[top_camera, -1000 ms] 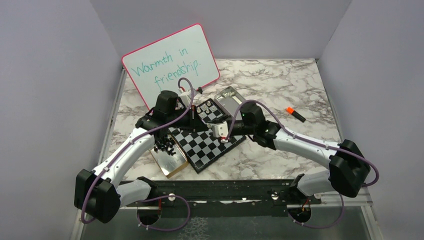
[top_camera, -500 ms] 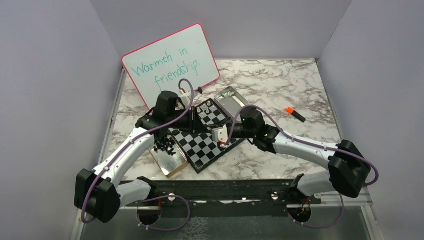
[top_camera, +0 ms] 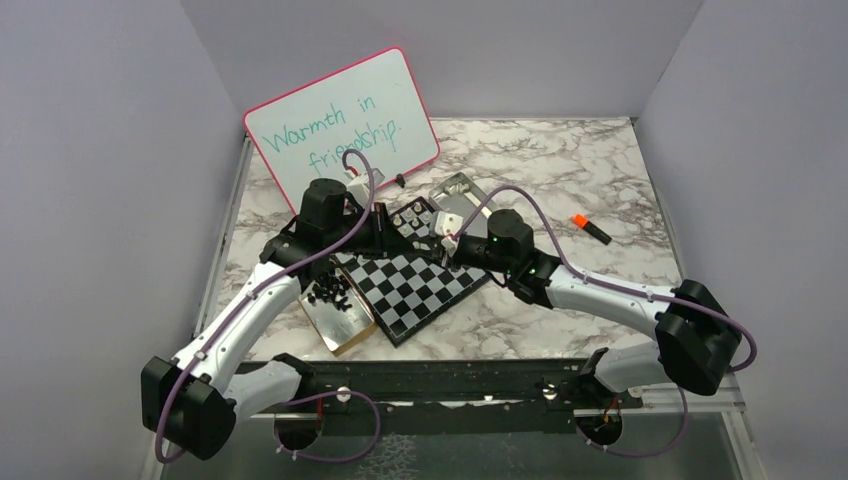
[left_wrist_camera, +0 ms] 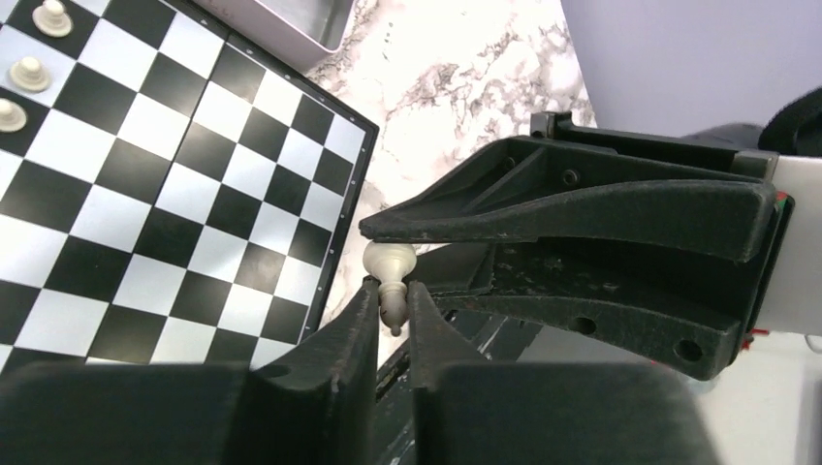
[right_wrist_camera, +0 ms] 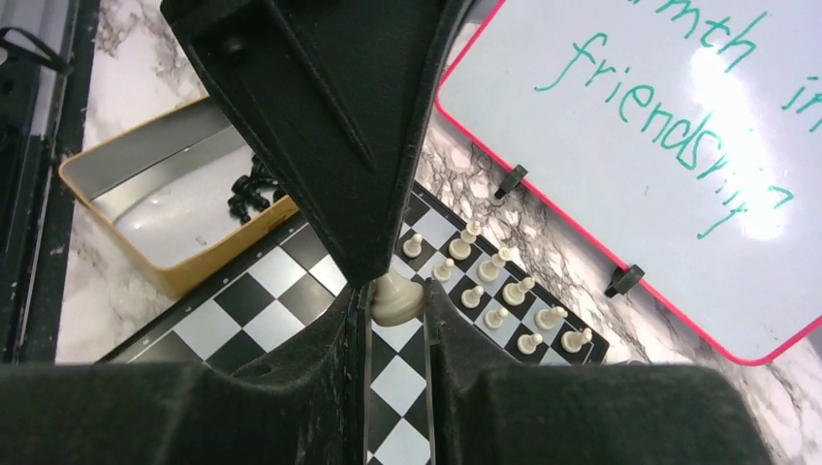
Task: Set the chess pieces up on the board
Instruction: Place the chess piece on the chessboard.
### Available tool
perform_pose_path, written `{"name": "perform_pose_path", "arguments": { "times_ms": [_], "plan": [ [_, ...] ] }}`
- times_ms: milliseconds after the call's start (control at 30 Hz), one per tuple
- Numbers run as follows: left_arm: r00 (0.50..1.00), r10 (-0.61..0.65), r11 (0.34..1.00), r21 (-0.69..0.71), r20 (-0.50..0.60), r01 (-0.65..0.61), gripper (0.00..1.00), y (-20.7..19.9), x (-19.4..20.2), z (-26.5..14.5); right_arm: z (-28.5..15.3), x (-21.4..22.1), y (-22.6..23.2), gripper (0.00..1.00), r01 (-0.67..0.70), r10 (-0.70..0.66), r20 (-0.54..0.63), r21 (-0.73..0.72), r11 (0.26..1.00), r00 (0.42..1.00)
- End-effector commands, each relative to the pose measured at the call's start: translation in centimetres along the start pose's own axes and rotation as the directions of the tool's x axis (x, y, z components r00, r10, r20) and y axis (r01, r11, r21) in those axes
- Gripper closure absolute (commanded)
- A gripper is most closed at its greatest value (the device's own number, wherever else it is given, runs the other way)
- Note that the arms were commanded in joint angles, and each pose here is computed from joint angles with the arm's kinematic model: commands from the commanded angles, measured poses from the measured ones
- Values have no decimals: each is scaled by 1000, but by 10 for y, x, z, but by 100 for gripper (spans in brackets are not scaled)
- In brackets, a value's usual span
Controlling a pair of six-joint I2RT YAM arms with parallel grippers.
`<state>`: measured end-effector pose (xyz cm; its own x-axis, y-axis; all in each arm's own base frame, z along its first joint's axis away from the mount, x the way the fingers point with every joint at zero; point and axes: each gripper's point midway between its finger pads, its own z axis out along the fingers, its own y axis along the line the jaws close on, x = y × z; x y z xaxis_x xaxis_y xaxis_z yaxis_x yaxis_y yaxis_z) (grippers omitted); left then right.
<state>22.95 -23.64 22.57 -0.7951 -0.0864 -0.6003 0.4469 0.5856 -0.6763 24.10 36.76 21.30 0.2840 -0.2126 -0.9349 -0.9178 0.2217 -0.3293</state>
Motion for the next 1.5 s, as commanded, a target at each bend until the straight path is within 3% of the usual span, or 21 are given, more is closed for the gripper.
{"name": "perform_pose_path", "arguments": {
  "times_ms": [0, 167, 333, 500, 833, 867, 900, 1067, 1233, 1467],
  "plan": [
    [992, 57, 998, -32, 115, -54, 91, -7, -27, -10, 5, -16, -10, 88, -66, 63, 57, 60, 996, 996],
    [987, 78, 996, -62, 141, -70, 100, -3, -33, -11, 5, -17, -10, 83, -84, 81, 55, 60, 995, 995],
    [985, 92, 989, -129, 144, -73, 100, 7, -39, -11, 2, -13, -2, 55, -123, 120, 57, 41, 992, 991],
    [988, 101, 971, -229, 114, -73, 100, 25, -39, -12, -8, -2, 2, 38, -201, 199, 37, 72, 977, 979],
    [988, 137, 876, -474, 76, -85, 100, 69, -53, -20, -32, -15, -9, 25, -416, 408, 83, 203, 886, 909],
    [987, 147, 859, -502, 62, -97, 100, 75, -55, -20, -35, -15, -9, 10, -414, 407, 76, 206, 887, 910],
    [987, 158, 842, -528, 44, -111, 100, 82, -56, -20, -37, -14, -9, 1, -397, 392, 68, 208, 894, 918],
    [988, 154, 755, -641, -30, -137, 100, 119, -56, -22, -49, 1, -12, 0, -392, 396, 46, 283, 875, 917],
    [996, 51, 706, -703, -72, -87, 100, 168, -48, -24, -61, 5, -14, 0, -425, 428, 68, 330, 843, 901],
    [984, -42, 707, -701, -172, -93, 100, 201, -31, -6, -64, 3, -5, 0, -411, 412, 59, 291, 864, 909]
  ]
}}
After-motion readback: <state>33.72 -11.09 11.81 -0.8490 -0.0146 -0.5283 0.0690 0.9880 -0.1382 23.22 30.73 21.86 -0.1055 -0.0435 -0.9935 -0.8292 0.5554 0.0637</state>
